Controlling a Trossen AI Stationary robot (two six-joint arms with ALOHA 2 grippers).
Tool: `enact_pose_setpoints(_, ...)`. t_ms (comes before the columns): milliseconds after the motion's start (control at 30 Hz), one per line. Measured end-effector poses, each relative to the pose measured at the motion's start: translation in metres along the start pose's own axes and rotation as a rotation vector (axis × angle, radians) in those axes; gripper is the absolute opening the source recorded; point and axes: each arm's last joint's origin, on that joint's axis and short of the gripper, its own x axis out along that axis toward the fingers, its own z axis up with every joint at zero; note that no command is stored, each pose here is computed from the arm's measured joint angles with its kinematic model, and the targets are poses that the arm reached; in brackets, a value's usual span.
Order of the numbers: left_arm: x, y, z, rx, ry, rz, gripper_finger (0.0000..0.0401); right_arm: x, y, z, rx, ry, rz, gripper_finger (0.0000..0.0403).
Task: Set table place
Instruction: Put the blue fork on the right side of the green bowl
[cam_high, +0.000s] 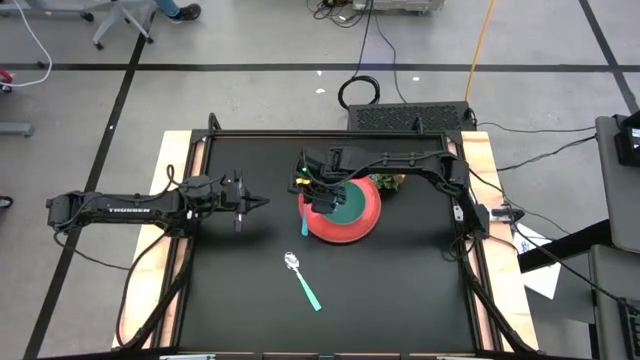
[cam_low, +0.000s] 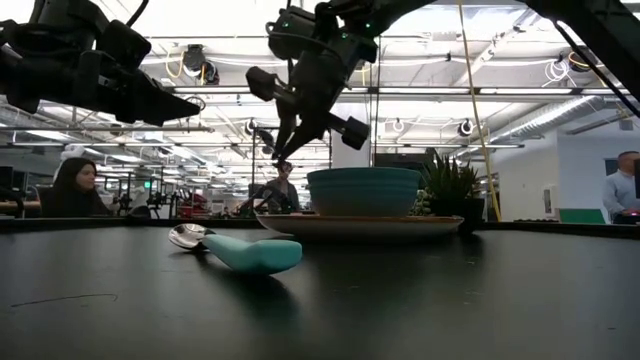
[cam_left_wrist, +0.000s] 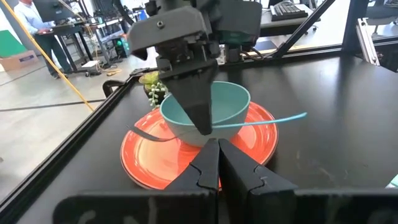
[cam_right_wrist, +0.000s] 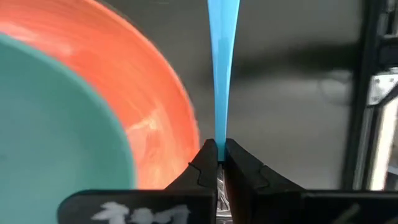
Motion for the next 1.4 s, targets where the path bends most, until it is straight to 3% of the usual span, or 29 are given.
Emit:
enact_pose_setpoints(667, 0.000, 0.000, 0.000, -0.006, -0.001, -0.001, 0.0015, 0.009, 0.003, -0.010, 0.066, 0.031, 0.007, 0.0000)
enact_pose_setpoints(867, 0.000, 0.000, 0.000, -0.007, -0.001, -0.001, 0.0015, 0.009, 0.008, -0.011, -0.011, 0.152, 0.085, 0.0000)
enact_pose_setpoints(1067, 0.000, 0.000, 0.000, -0.007, -0.002, -0.001, 0.0015, 0.008, 0.011, -0.011, -0.023, 0.167, 0.119, 0.0000)
enact_pose_setpoints(1400, 0.000, 0.000, 0.000, -0.007, -0.001, -0.001, 0.0015, 0.009, 0.008, -0.009, -0.019, 0.170, 0.090, 0.0000)
